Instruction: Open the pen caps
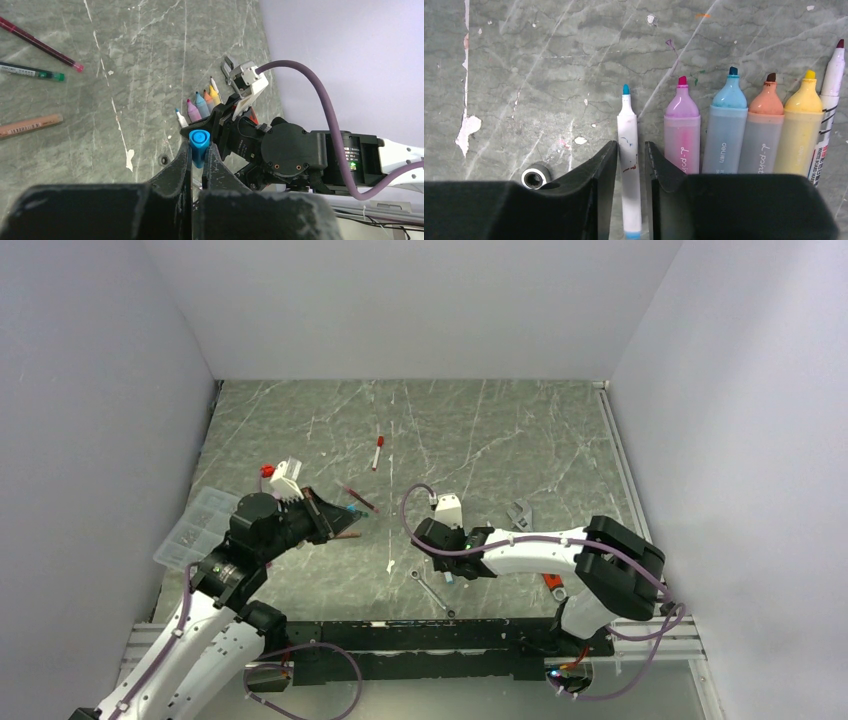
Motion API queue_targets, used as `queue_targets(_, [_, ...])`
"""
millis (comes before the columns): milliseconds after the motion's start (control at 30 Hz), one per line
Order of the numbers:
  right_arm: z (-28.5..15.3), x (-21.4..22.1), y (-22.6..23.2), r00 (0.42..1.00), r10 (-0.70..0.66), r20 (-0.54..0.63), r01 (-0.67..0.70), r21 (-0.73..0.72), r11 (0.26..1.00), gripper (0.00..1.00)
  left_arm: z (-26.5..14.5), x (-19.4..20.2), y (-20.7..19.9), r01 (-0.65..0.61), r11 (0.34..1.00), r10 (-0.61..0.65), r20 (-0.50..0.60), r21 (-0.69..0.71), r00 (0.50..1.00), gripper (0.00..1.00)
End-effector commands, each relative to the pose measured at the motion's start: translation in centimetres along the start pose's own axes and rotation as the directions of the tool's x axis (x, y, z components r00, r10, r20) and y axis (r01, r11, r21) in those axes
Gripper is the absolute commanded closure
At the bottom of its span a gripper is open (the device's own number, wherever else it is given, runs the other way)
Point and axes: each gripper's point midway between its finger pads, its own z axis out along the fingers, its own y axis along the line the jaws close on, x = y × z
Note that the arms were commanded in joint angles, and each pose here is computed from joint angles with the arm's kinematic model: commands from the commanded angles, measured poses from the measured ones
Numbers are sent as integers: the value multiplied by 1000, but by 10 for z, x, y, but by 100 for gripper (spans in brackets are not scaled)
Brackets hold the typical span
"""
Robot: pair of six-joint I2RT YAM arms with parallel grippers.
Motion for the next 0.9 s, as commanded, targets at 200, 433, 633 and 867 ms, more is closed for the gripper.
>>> queue_targets(200, [-24, -33, 14, 995, 51, 80, -46, -60, 997, 60, 4, 1, 1, -18, 1000, 18, -8, 1, 1000, 100])
queue_targets(433, [-48, -49, 49, 993, 55, 102, -29, -244, 969, 65, 6, 6, 15, -1, 998, 0, -24, -57, 1000, 100])
queue_targets(633, [-28, -33, 55, 1000, 7, 26, -2, -207, 978, 87, 6, 13, 27, 25, 994, -29, -37, -110, 999, 100])
queue_targets(867, [-3, -12, 30, 998, 43, -48, -48, -110, 993, 95, -2, 18, 55, 41, 964, -53, -40, -262, 998, 100])
